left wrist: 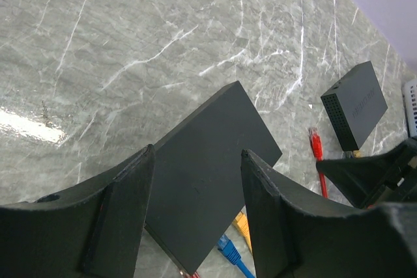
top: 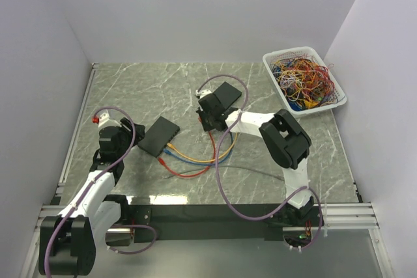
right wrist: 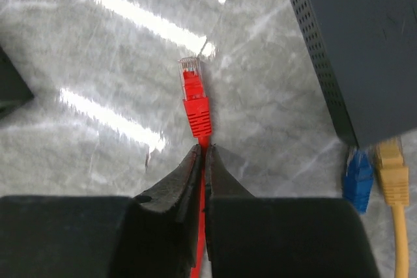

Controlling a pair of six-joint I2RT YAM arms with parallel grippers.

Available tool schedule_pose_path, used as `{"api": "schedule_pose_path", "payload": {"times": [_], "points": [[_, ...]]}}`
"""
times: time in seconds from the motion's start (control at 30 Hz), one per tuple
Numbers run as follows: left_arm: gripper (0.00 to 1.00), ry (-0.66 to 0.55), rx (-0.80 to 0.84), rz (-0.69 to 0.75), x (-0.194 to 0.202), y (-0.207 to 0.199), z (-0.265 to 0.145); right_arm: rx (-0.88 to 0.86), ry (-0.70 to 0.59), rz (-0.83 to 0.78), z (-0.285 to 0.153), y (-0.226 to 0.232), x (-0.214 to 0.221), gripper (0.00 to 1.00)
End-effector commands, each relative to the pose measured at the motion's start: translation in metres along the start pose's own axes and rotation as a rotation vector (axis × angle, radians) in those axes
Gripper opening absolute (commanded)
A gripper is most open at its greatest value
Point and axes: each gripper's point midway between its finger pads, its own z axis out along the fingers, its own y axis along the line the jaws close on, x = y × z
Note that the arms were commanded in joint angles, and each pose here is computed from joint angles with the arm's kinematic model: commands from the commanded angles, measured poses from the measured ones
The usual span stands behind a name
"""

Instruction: Insert the plug into the switch port

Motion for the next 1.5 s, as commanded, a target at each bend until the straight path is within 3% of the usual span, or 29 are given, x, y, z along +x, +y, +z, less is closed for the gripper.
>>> {"api": "schedule_pose_path", "payload": {"times": [0.0,0.23,0.4,0.87,1.07,1.47], "points": [[0.61,-0.039,0.024,0.014,-0.014,-0.009,0.001,-0.028,-0.11,0.02,-0.027,0.002,-0.028,0.0],[0.6,-0.055,0.037,0.018,-0.019,-0.013,-0.004,-0.032,-0.248,0.018,-0.067,0.003,-0.045,0.0],[0.6,-0.053,0.072,0.006,-0.023,-0.024,-0.009,-0.097,-0.303,-0.034,-0.09,0.028,-0.052,0.0],[0.59,0.041,0.454,-0.089,-0.021,-0.139,-0.049,-0.47,-0.408,-0.145,-0.161,0.123,-0.055,0.0],[0.57,0.05,0.512,-0.093,-0.019,-0.161,-0.06,-0.589,-0.455,-0.155,-0.191,0.14,-0.056,0.0],[0.54,0.095,0.55,-0.127,-0.005,-0.186,-0.074,-0.558,-0.451,-0.143,-0.189,0.138,-0.054,0.0]]}}
